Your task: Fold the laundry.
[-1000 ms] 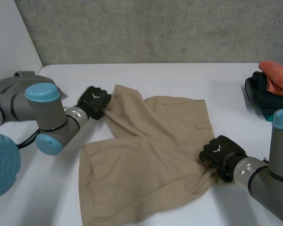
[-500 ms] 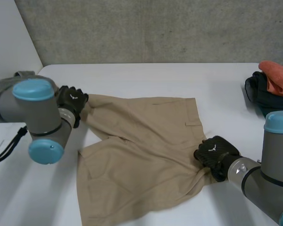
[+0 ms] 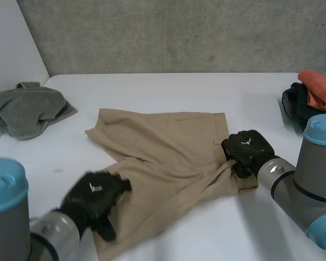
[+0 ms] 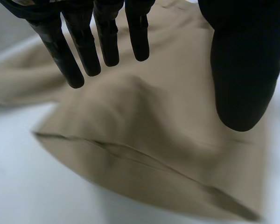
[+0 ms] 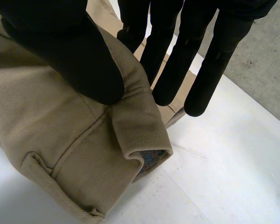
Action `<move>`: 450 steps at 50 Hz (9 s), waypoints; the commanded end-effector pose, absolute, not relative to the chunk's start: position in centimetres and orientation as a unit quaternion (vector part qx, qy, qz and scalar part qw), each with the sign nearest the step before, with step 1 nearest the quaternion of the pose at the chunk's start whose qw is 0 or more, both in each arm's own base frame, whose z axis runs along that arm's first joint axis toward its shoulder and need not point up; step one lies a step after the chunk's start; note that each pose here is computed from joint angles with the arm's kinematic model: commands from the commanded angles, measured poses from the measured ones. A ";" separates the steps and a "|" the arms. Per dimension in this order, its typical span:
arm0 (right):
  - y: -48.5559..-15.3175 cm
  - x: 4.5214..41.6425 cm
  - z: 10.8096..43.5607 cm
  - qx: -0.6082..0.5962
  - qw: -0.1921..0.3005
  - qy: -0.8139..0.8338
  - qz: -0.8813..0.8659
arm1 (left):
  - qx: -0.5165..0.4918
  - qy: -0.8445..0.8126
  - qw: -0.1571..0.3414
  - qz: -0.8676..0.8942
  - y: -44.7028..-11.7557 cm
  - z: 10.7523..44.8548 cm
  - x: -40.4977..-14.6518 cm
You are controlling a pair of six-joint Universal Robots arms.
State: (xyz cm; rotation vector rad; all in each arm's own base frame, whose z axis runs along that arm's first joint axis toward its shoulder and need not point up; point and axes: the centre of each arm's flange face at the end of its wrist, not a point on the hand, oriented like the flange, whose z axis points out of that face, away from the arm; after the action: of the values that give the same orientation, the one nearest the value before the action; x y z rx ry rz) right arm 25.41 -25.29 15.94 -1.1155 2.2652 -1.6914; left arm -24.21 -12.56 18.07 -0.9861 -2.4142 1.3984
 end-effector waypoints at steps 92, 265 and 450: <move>-27.8 23.3 16.4 -0.341 0.060 0.795 -0.498 | -0.319 -0.617 0.033 0.719 -26.8 21.8 -31.2; -23.5 37.0 11.9 -0.374 0.098 0.637 -0.667 | -0.413 -0.571 0.253 0.662 -24.4 29.5 -36.9; -27.8 24.1 17.0 -0.398 0.011 0.627 -0.669 | -0.148 -0.496 0.161 0.840 -34.3 38.1 -27.1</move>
State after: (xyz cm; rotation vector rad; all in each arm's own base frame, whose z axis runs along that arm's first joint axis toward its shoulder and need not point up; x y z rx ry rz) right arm 24.25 -27.62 16.91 -1.2497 1.9514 -2.0834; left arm -23.06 -39.15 37.61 -0.3845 -1.4621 2.5496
